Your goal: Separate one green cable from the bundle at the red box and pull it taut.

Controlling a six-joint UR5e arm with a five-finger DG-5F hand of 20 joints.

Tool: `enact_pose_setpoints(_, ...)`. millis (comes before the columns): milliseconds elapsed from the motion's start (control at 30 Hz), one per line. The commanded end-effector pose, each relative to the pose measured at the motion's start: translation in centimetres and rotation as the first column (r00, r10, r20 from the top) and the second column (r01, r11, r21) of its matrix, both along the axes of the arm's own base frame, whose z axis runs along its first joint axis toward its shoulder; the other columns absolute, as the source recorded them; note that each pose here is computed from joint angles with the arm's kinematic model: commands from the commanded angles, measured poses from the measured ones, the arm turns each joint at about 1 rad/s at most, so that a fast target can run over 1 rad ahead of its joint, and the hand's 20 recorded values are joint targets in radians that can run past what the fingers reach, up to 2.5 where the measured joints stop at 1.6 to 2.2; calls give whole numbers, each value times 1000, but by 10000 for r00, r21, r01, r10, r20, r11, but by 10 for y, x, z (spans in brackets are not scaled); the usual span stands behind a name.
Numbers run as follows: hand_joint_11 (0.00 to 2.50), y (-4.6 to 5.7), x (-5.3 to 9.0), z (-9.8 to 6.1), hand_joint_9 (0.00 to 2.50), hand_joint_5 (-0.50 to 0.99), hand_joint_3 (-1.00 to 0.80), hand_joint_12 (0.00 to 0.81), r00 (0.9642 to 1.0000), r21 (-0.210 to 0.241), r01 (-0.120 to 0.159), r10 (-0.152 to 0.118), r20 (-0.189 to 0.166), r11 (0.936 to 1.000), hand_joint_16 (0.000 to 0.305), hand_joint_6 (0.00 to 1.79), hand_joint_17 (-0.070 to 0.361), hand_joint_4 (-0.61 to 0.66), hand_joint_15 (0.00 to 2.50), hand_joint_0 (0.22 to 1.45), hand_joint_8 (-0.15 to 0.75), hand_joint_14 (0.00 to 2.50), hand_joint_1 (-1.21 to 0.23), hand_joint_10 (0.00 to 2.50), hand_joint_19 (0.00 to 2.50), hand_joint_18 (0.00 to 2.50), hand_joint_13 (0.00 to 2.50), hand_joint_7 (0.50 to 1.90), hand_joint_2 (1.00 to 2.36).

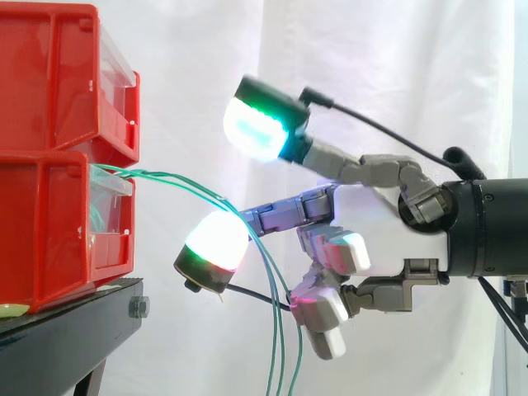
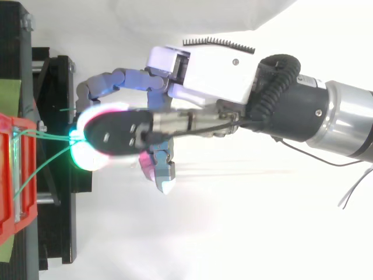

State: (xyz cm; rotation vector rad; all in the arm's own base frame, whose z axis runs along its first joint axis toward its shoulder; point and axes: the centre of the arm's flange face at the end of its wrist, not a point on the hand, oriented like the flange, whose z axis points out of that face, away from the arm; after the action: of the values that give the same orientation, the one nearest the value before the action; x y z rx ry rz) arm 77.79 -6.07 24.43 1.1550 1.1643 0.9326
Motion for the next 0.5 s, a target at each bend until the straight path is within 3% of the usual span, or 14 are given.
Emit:
enact_pose_setpoints(0, 0, 0, 0, 0, 1845, 146, -500, 507, 10000, -22, 86, -86, -29, 10000, 91, 504, 205, 112, 512, 393, 230, 12, 2, 0, 420, 1360, 1393, 1278, 1000)
enact_pose_setpoints(67, 0, 0, 0, 0, 1873, 147, -500, 473, 9999, -6, 132, -132, -26, 9999, 76, 503, 171, 87, 478, 482, 173, 12, -92, 0, 467, 1202, 1343, 1290, 1000)
enact_pose_setpoints(200, 21, 0, 0, 0, 1924, 148, -500, 437, 9998, -21, 178, -178, -29, 9998, 54, 504, 120, 58, 457, 707, 91, 13, -509, 0, 534, 1093, 1276, 1265, 1000)
enact_pose_setpoints(467, 63, 0, -1, 0, 1908, 150, -402, 439, 9995, 7, 301, -301, -38, 9995, 50, 505, 113, 58, 520, 800, 120, 16, -667, 0, 625, 1028, 1244, 1267, 1009)
